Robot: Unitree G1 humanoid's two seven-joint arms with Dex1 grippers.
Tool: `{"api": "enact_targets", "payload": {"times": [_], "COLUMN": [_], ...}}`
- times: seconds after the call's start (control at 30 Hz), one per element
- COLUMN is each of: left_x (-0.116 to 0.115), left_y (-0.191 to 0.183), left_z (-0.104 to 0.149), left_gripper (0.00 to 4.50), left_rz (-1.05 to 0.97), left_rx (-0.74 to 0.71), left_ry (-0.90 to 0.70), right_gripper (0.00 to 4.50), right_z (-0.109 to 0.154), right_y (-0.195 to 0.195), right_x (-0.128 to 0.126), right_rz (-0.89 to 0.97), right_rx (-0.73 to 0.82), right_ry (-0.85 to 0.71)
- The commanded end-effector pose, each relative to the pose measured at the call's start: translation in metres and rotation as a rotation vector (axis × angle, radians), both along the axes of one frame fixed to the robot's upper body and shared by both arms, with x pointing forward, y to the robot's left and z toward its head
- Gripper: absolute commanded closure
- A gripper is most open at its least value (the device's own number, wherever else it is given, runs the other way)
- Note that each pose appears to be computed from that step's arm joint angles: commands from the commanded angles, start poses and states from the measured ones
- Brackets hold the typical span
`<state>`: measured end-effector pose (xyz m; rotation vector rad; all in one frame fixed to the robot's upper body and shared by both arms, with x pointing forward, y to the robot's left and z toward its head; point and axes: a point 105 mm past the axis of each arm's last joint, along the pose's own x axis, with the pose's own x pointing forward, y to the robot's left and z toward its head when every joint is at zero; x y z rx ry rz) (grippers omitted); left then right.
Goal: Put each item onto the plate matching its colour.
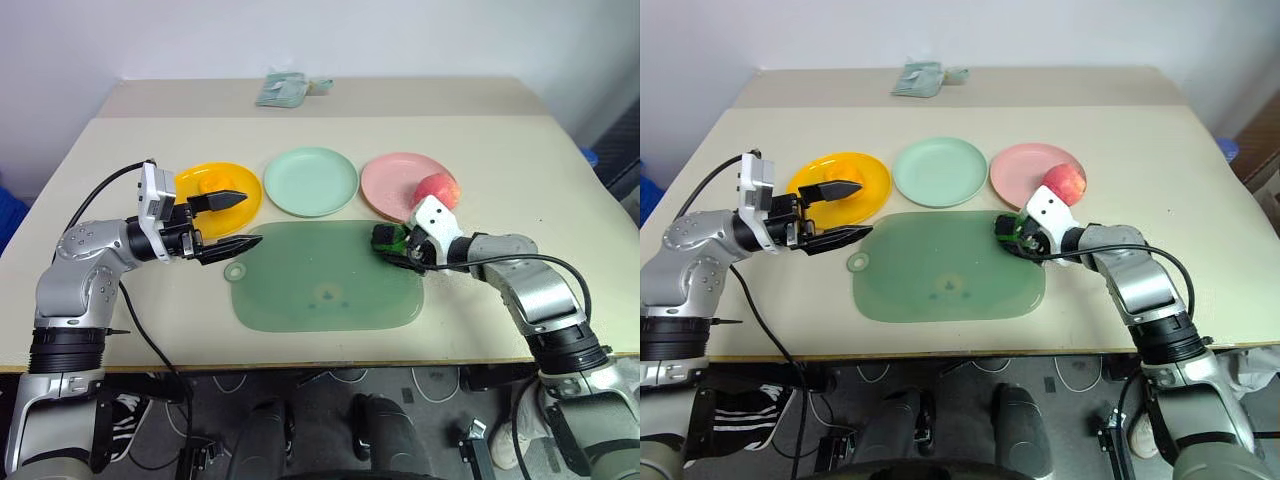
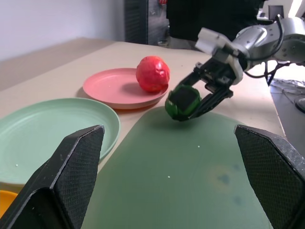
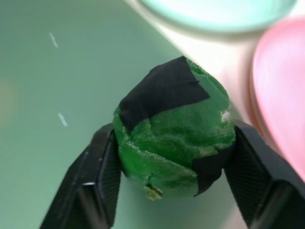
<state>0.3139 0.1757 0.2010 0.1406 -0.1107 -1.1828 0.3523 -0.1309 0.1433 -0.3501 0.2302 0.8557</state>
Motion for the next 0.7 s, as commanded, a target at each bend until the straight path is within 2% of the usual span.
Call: {"api": "enact_targets", "payload": {"times": [0.03, 0.1, 0.17, 0.37, 0.57, 0.67, 0.7], "left_x": [-0.001, 0.001, 0.014, 0.041, 0.050, 0.046, 0.044], "left_y": [0.004, 0.005, 0.012, 0.030, 0.032, 0.030, 0.030], "left_z": [0.012, 0.013, 0.008, 0.000, 0.006, 0.005, 0.004], "left_gripper": [0.00, 0.00, 0.00, 0.00, 0.00, 0.00, 0.00], "left_rz": [0.026, 0.041, 0.131, 0.342, 0.435, 0.433, 0.428], "left_rx": [-0.015, -0.020, -0.001, 0.012, -0.021, -0.032, -0.032], "left_ry": [-0.054, -0.057, -0.045, -0.067, -0.119, -0.122, -0.118], "right_gripper": [1.34, 1.34, 1.34, 1.34, 1.34, 1.34, 1.09], "right_z": [0.046, 0.058, 0.066, 0.061, 0.055, 0.040, 0.035], "right_y": [0.013, 0.022, 0.043, 0.086, 0.108, 0.115, 0.115], "right_x": [0.003, 0.007, 0.022, 0.073, 0.099, 0.101, 0.102], "right_rz": [0.021, 0.020, -0.002, -0.069, -0.131, -0.129, -0.136], "right_rx": [0.117, 0.165, 0.157, 0.064, 0.073, 0.090, 0.103], "right_ry": [-0.123, -0.153, -0.227, -0.347, -0.366, -0.305, -0.274]}}
